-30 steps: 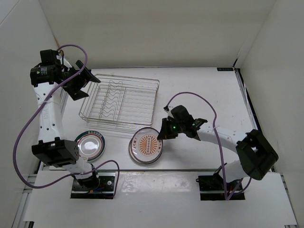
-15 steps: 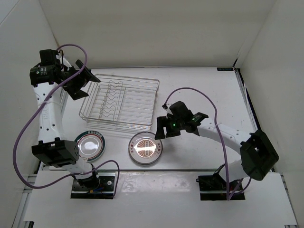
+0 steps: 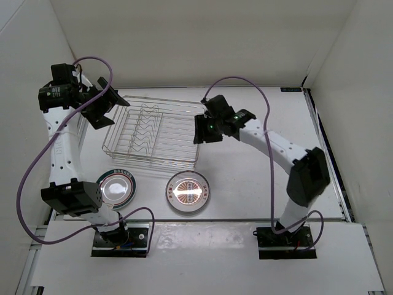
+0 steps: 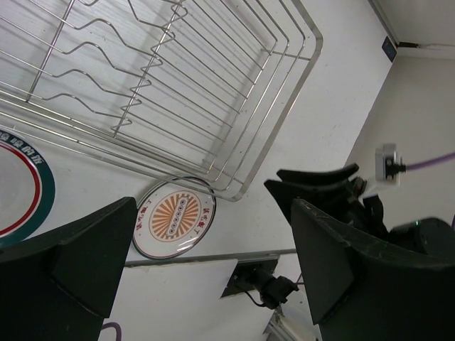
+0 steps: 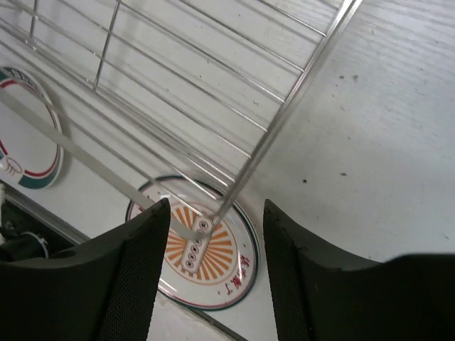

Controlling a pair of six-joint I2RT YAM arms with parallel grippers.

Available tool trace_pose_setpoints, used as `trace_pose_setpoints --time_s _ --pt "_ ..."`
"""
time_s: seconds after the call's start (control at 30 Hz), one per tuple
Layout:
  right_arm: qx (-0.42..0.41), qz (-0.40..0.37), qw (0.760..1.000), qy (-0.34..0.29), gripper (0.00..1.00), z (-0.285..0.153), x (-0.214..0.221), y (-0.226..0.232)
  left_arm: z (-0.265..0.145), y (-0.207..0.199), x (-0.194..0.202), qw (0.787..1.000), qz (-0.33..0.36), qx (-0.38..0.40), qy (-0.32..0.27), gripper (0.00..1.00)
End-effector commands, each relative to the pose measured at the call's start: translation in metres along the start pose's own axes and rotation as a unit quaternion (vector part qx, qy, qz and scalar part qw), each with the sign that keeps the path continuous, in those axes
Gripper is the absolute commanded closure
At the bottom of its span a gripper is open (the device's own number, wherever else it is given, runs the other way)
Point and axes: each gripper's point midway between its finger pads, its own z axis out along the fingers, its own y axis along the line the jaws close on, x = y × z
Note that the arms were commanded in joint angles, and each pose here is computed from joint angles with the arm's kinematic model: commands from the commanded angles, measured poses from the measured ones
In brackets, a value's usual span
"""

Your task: Unload the plates from the dish rack

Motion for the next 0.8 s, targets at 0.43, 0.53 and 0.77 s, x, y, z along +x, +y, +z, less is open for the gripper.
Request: trace_pose_setpoints --time_s 0.43,0.53,0.77 --pt "0.105 0.013 0.991 0.079 0.52 0.055 -0.008 -0.046 -0.058 0.056 0.137 0.972 -0.1 -0.123 0.175 0.0" --pt "0.093 0.017 0.992 0.079 0.68 0.077 -0.011 -0.05 -0.063 0.065 0.143 0.971 -0.124 -0.125 0.164 0.0" --pt "0.023 -0.009 0.996 0.085 0.97 0.107 -0.03 -0.031 -0.066 0.073 0.16 0.964 -0.161 -0.126 0.171 0.0"
